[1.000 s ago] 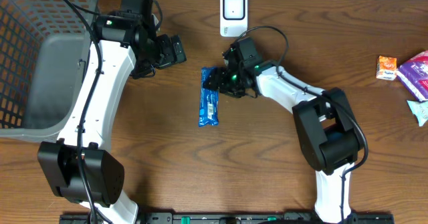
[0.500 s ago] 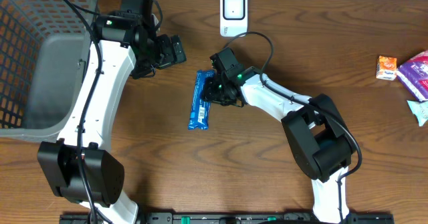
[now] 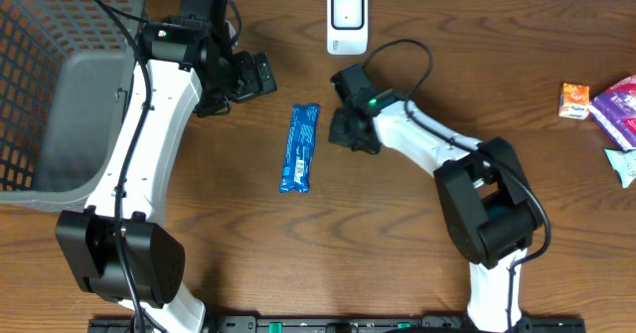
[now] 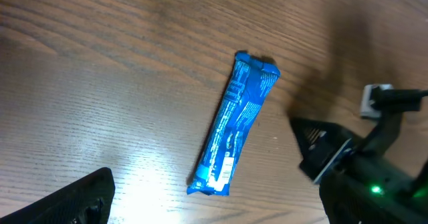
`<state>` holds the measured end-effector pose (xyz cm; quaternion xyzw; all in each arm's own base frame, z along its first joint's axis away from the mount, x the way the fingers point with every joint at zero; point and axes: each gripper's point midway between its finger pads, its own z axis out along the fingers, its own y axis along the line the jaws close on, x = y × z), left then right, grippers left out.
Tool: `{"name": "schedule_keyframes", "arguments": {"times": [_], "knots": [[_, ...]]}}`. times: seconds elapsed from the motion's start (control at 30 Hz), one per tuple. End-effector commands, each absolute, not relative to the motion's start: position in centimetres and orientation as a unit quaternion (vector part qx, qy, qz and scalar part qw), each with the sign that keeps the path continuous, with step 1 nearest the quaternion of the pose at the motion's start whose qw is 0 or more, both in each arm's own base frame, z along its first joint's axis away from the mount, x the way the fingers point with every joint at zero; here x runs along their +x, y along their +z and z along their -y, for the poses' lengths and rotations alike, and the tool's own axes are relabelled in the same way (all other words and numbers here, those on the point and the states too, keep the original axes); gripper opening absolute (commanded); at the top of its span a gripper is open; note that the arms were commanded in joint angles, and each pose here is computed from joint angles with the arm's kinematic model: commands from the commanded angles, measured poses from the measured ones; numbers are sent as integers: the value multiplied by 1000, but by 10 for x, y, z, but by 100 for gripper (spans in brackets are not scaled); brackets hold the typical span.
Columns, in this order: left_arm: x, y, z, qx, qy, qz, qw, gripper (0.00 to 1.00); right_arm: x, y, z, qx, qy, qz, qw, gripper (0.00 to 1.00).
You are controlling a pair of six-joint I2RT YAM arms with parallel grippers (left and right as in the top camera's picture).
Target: Scan the item barcode
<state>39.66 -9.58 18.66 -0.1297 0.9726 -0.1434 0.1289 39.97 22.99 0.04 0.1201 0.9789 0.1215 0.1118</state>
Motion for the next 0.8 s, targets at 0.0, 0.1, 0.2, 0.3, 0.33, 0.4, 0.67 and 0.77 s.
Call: {"name": "schedule_keyframes", "arguments": {"times": [0.0,0.1,0.2,0.3,0.33,0.4,0.67,0.77], "knots": [[398,187,92,-128,-136,-973,132,98,394,-15,-235,61,184,-979,71,1],[398,187,92,-128,-136,-973,132,98,395,18,-285,-19,347,-936,62,1],[398,187,92,-128,-136,-973,132,98,398,38,-309,-38,409,-909,70,1],[398,187,92,-128,-136,-973,132,98,397,43,-324,-28,418,-905,72,1],[398,187,92,-128,-136,-973,132,98,395,44,-328,-26,420,-904,70,1],[398,187,92,-128,-136,-973,132,98,392,44,-333,-21,422,-904,64,1],[398,187,92,-128,-136,-973,132,98,392,46,-339,34,429,-902,41,1],[398,187,92,-128,-136,-973,132,98,391,43,-341,39,418,-906,47,2]]}}
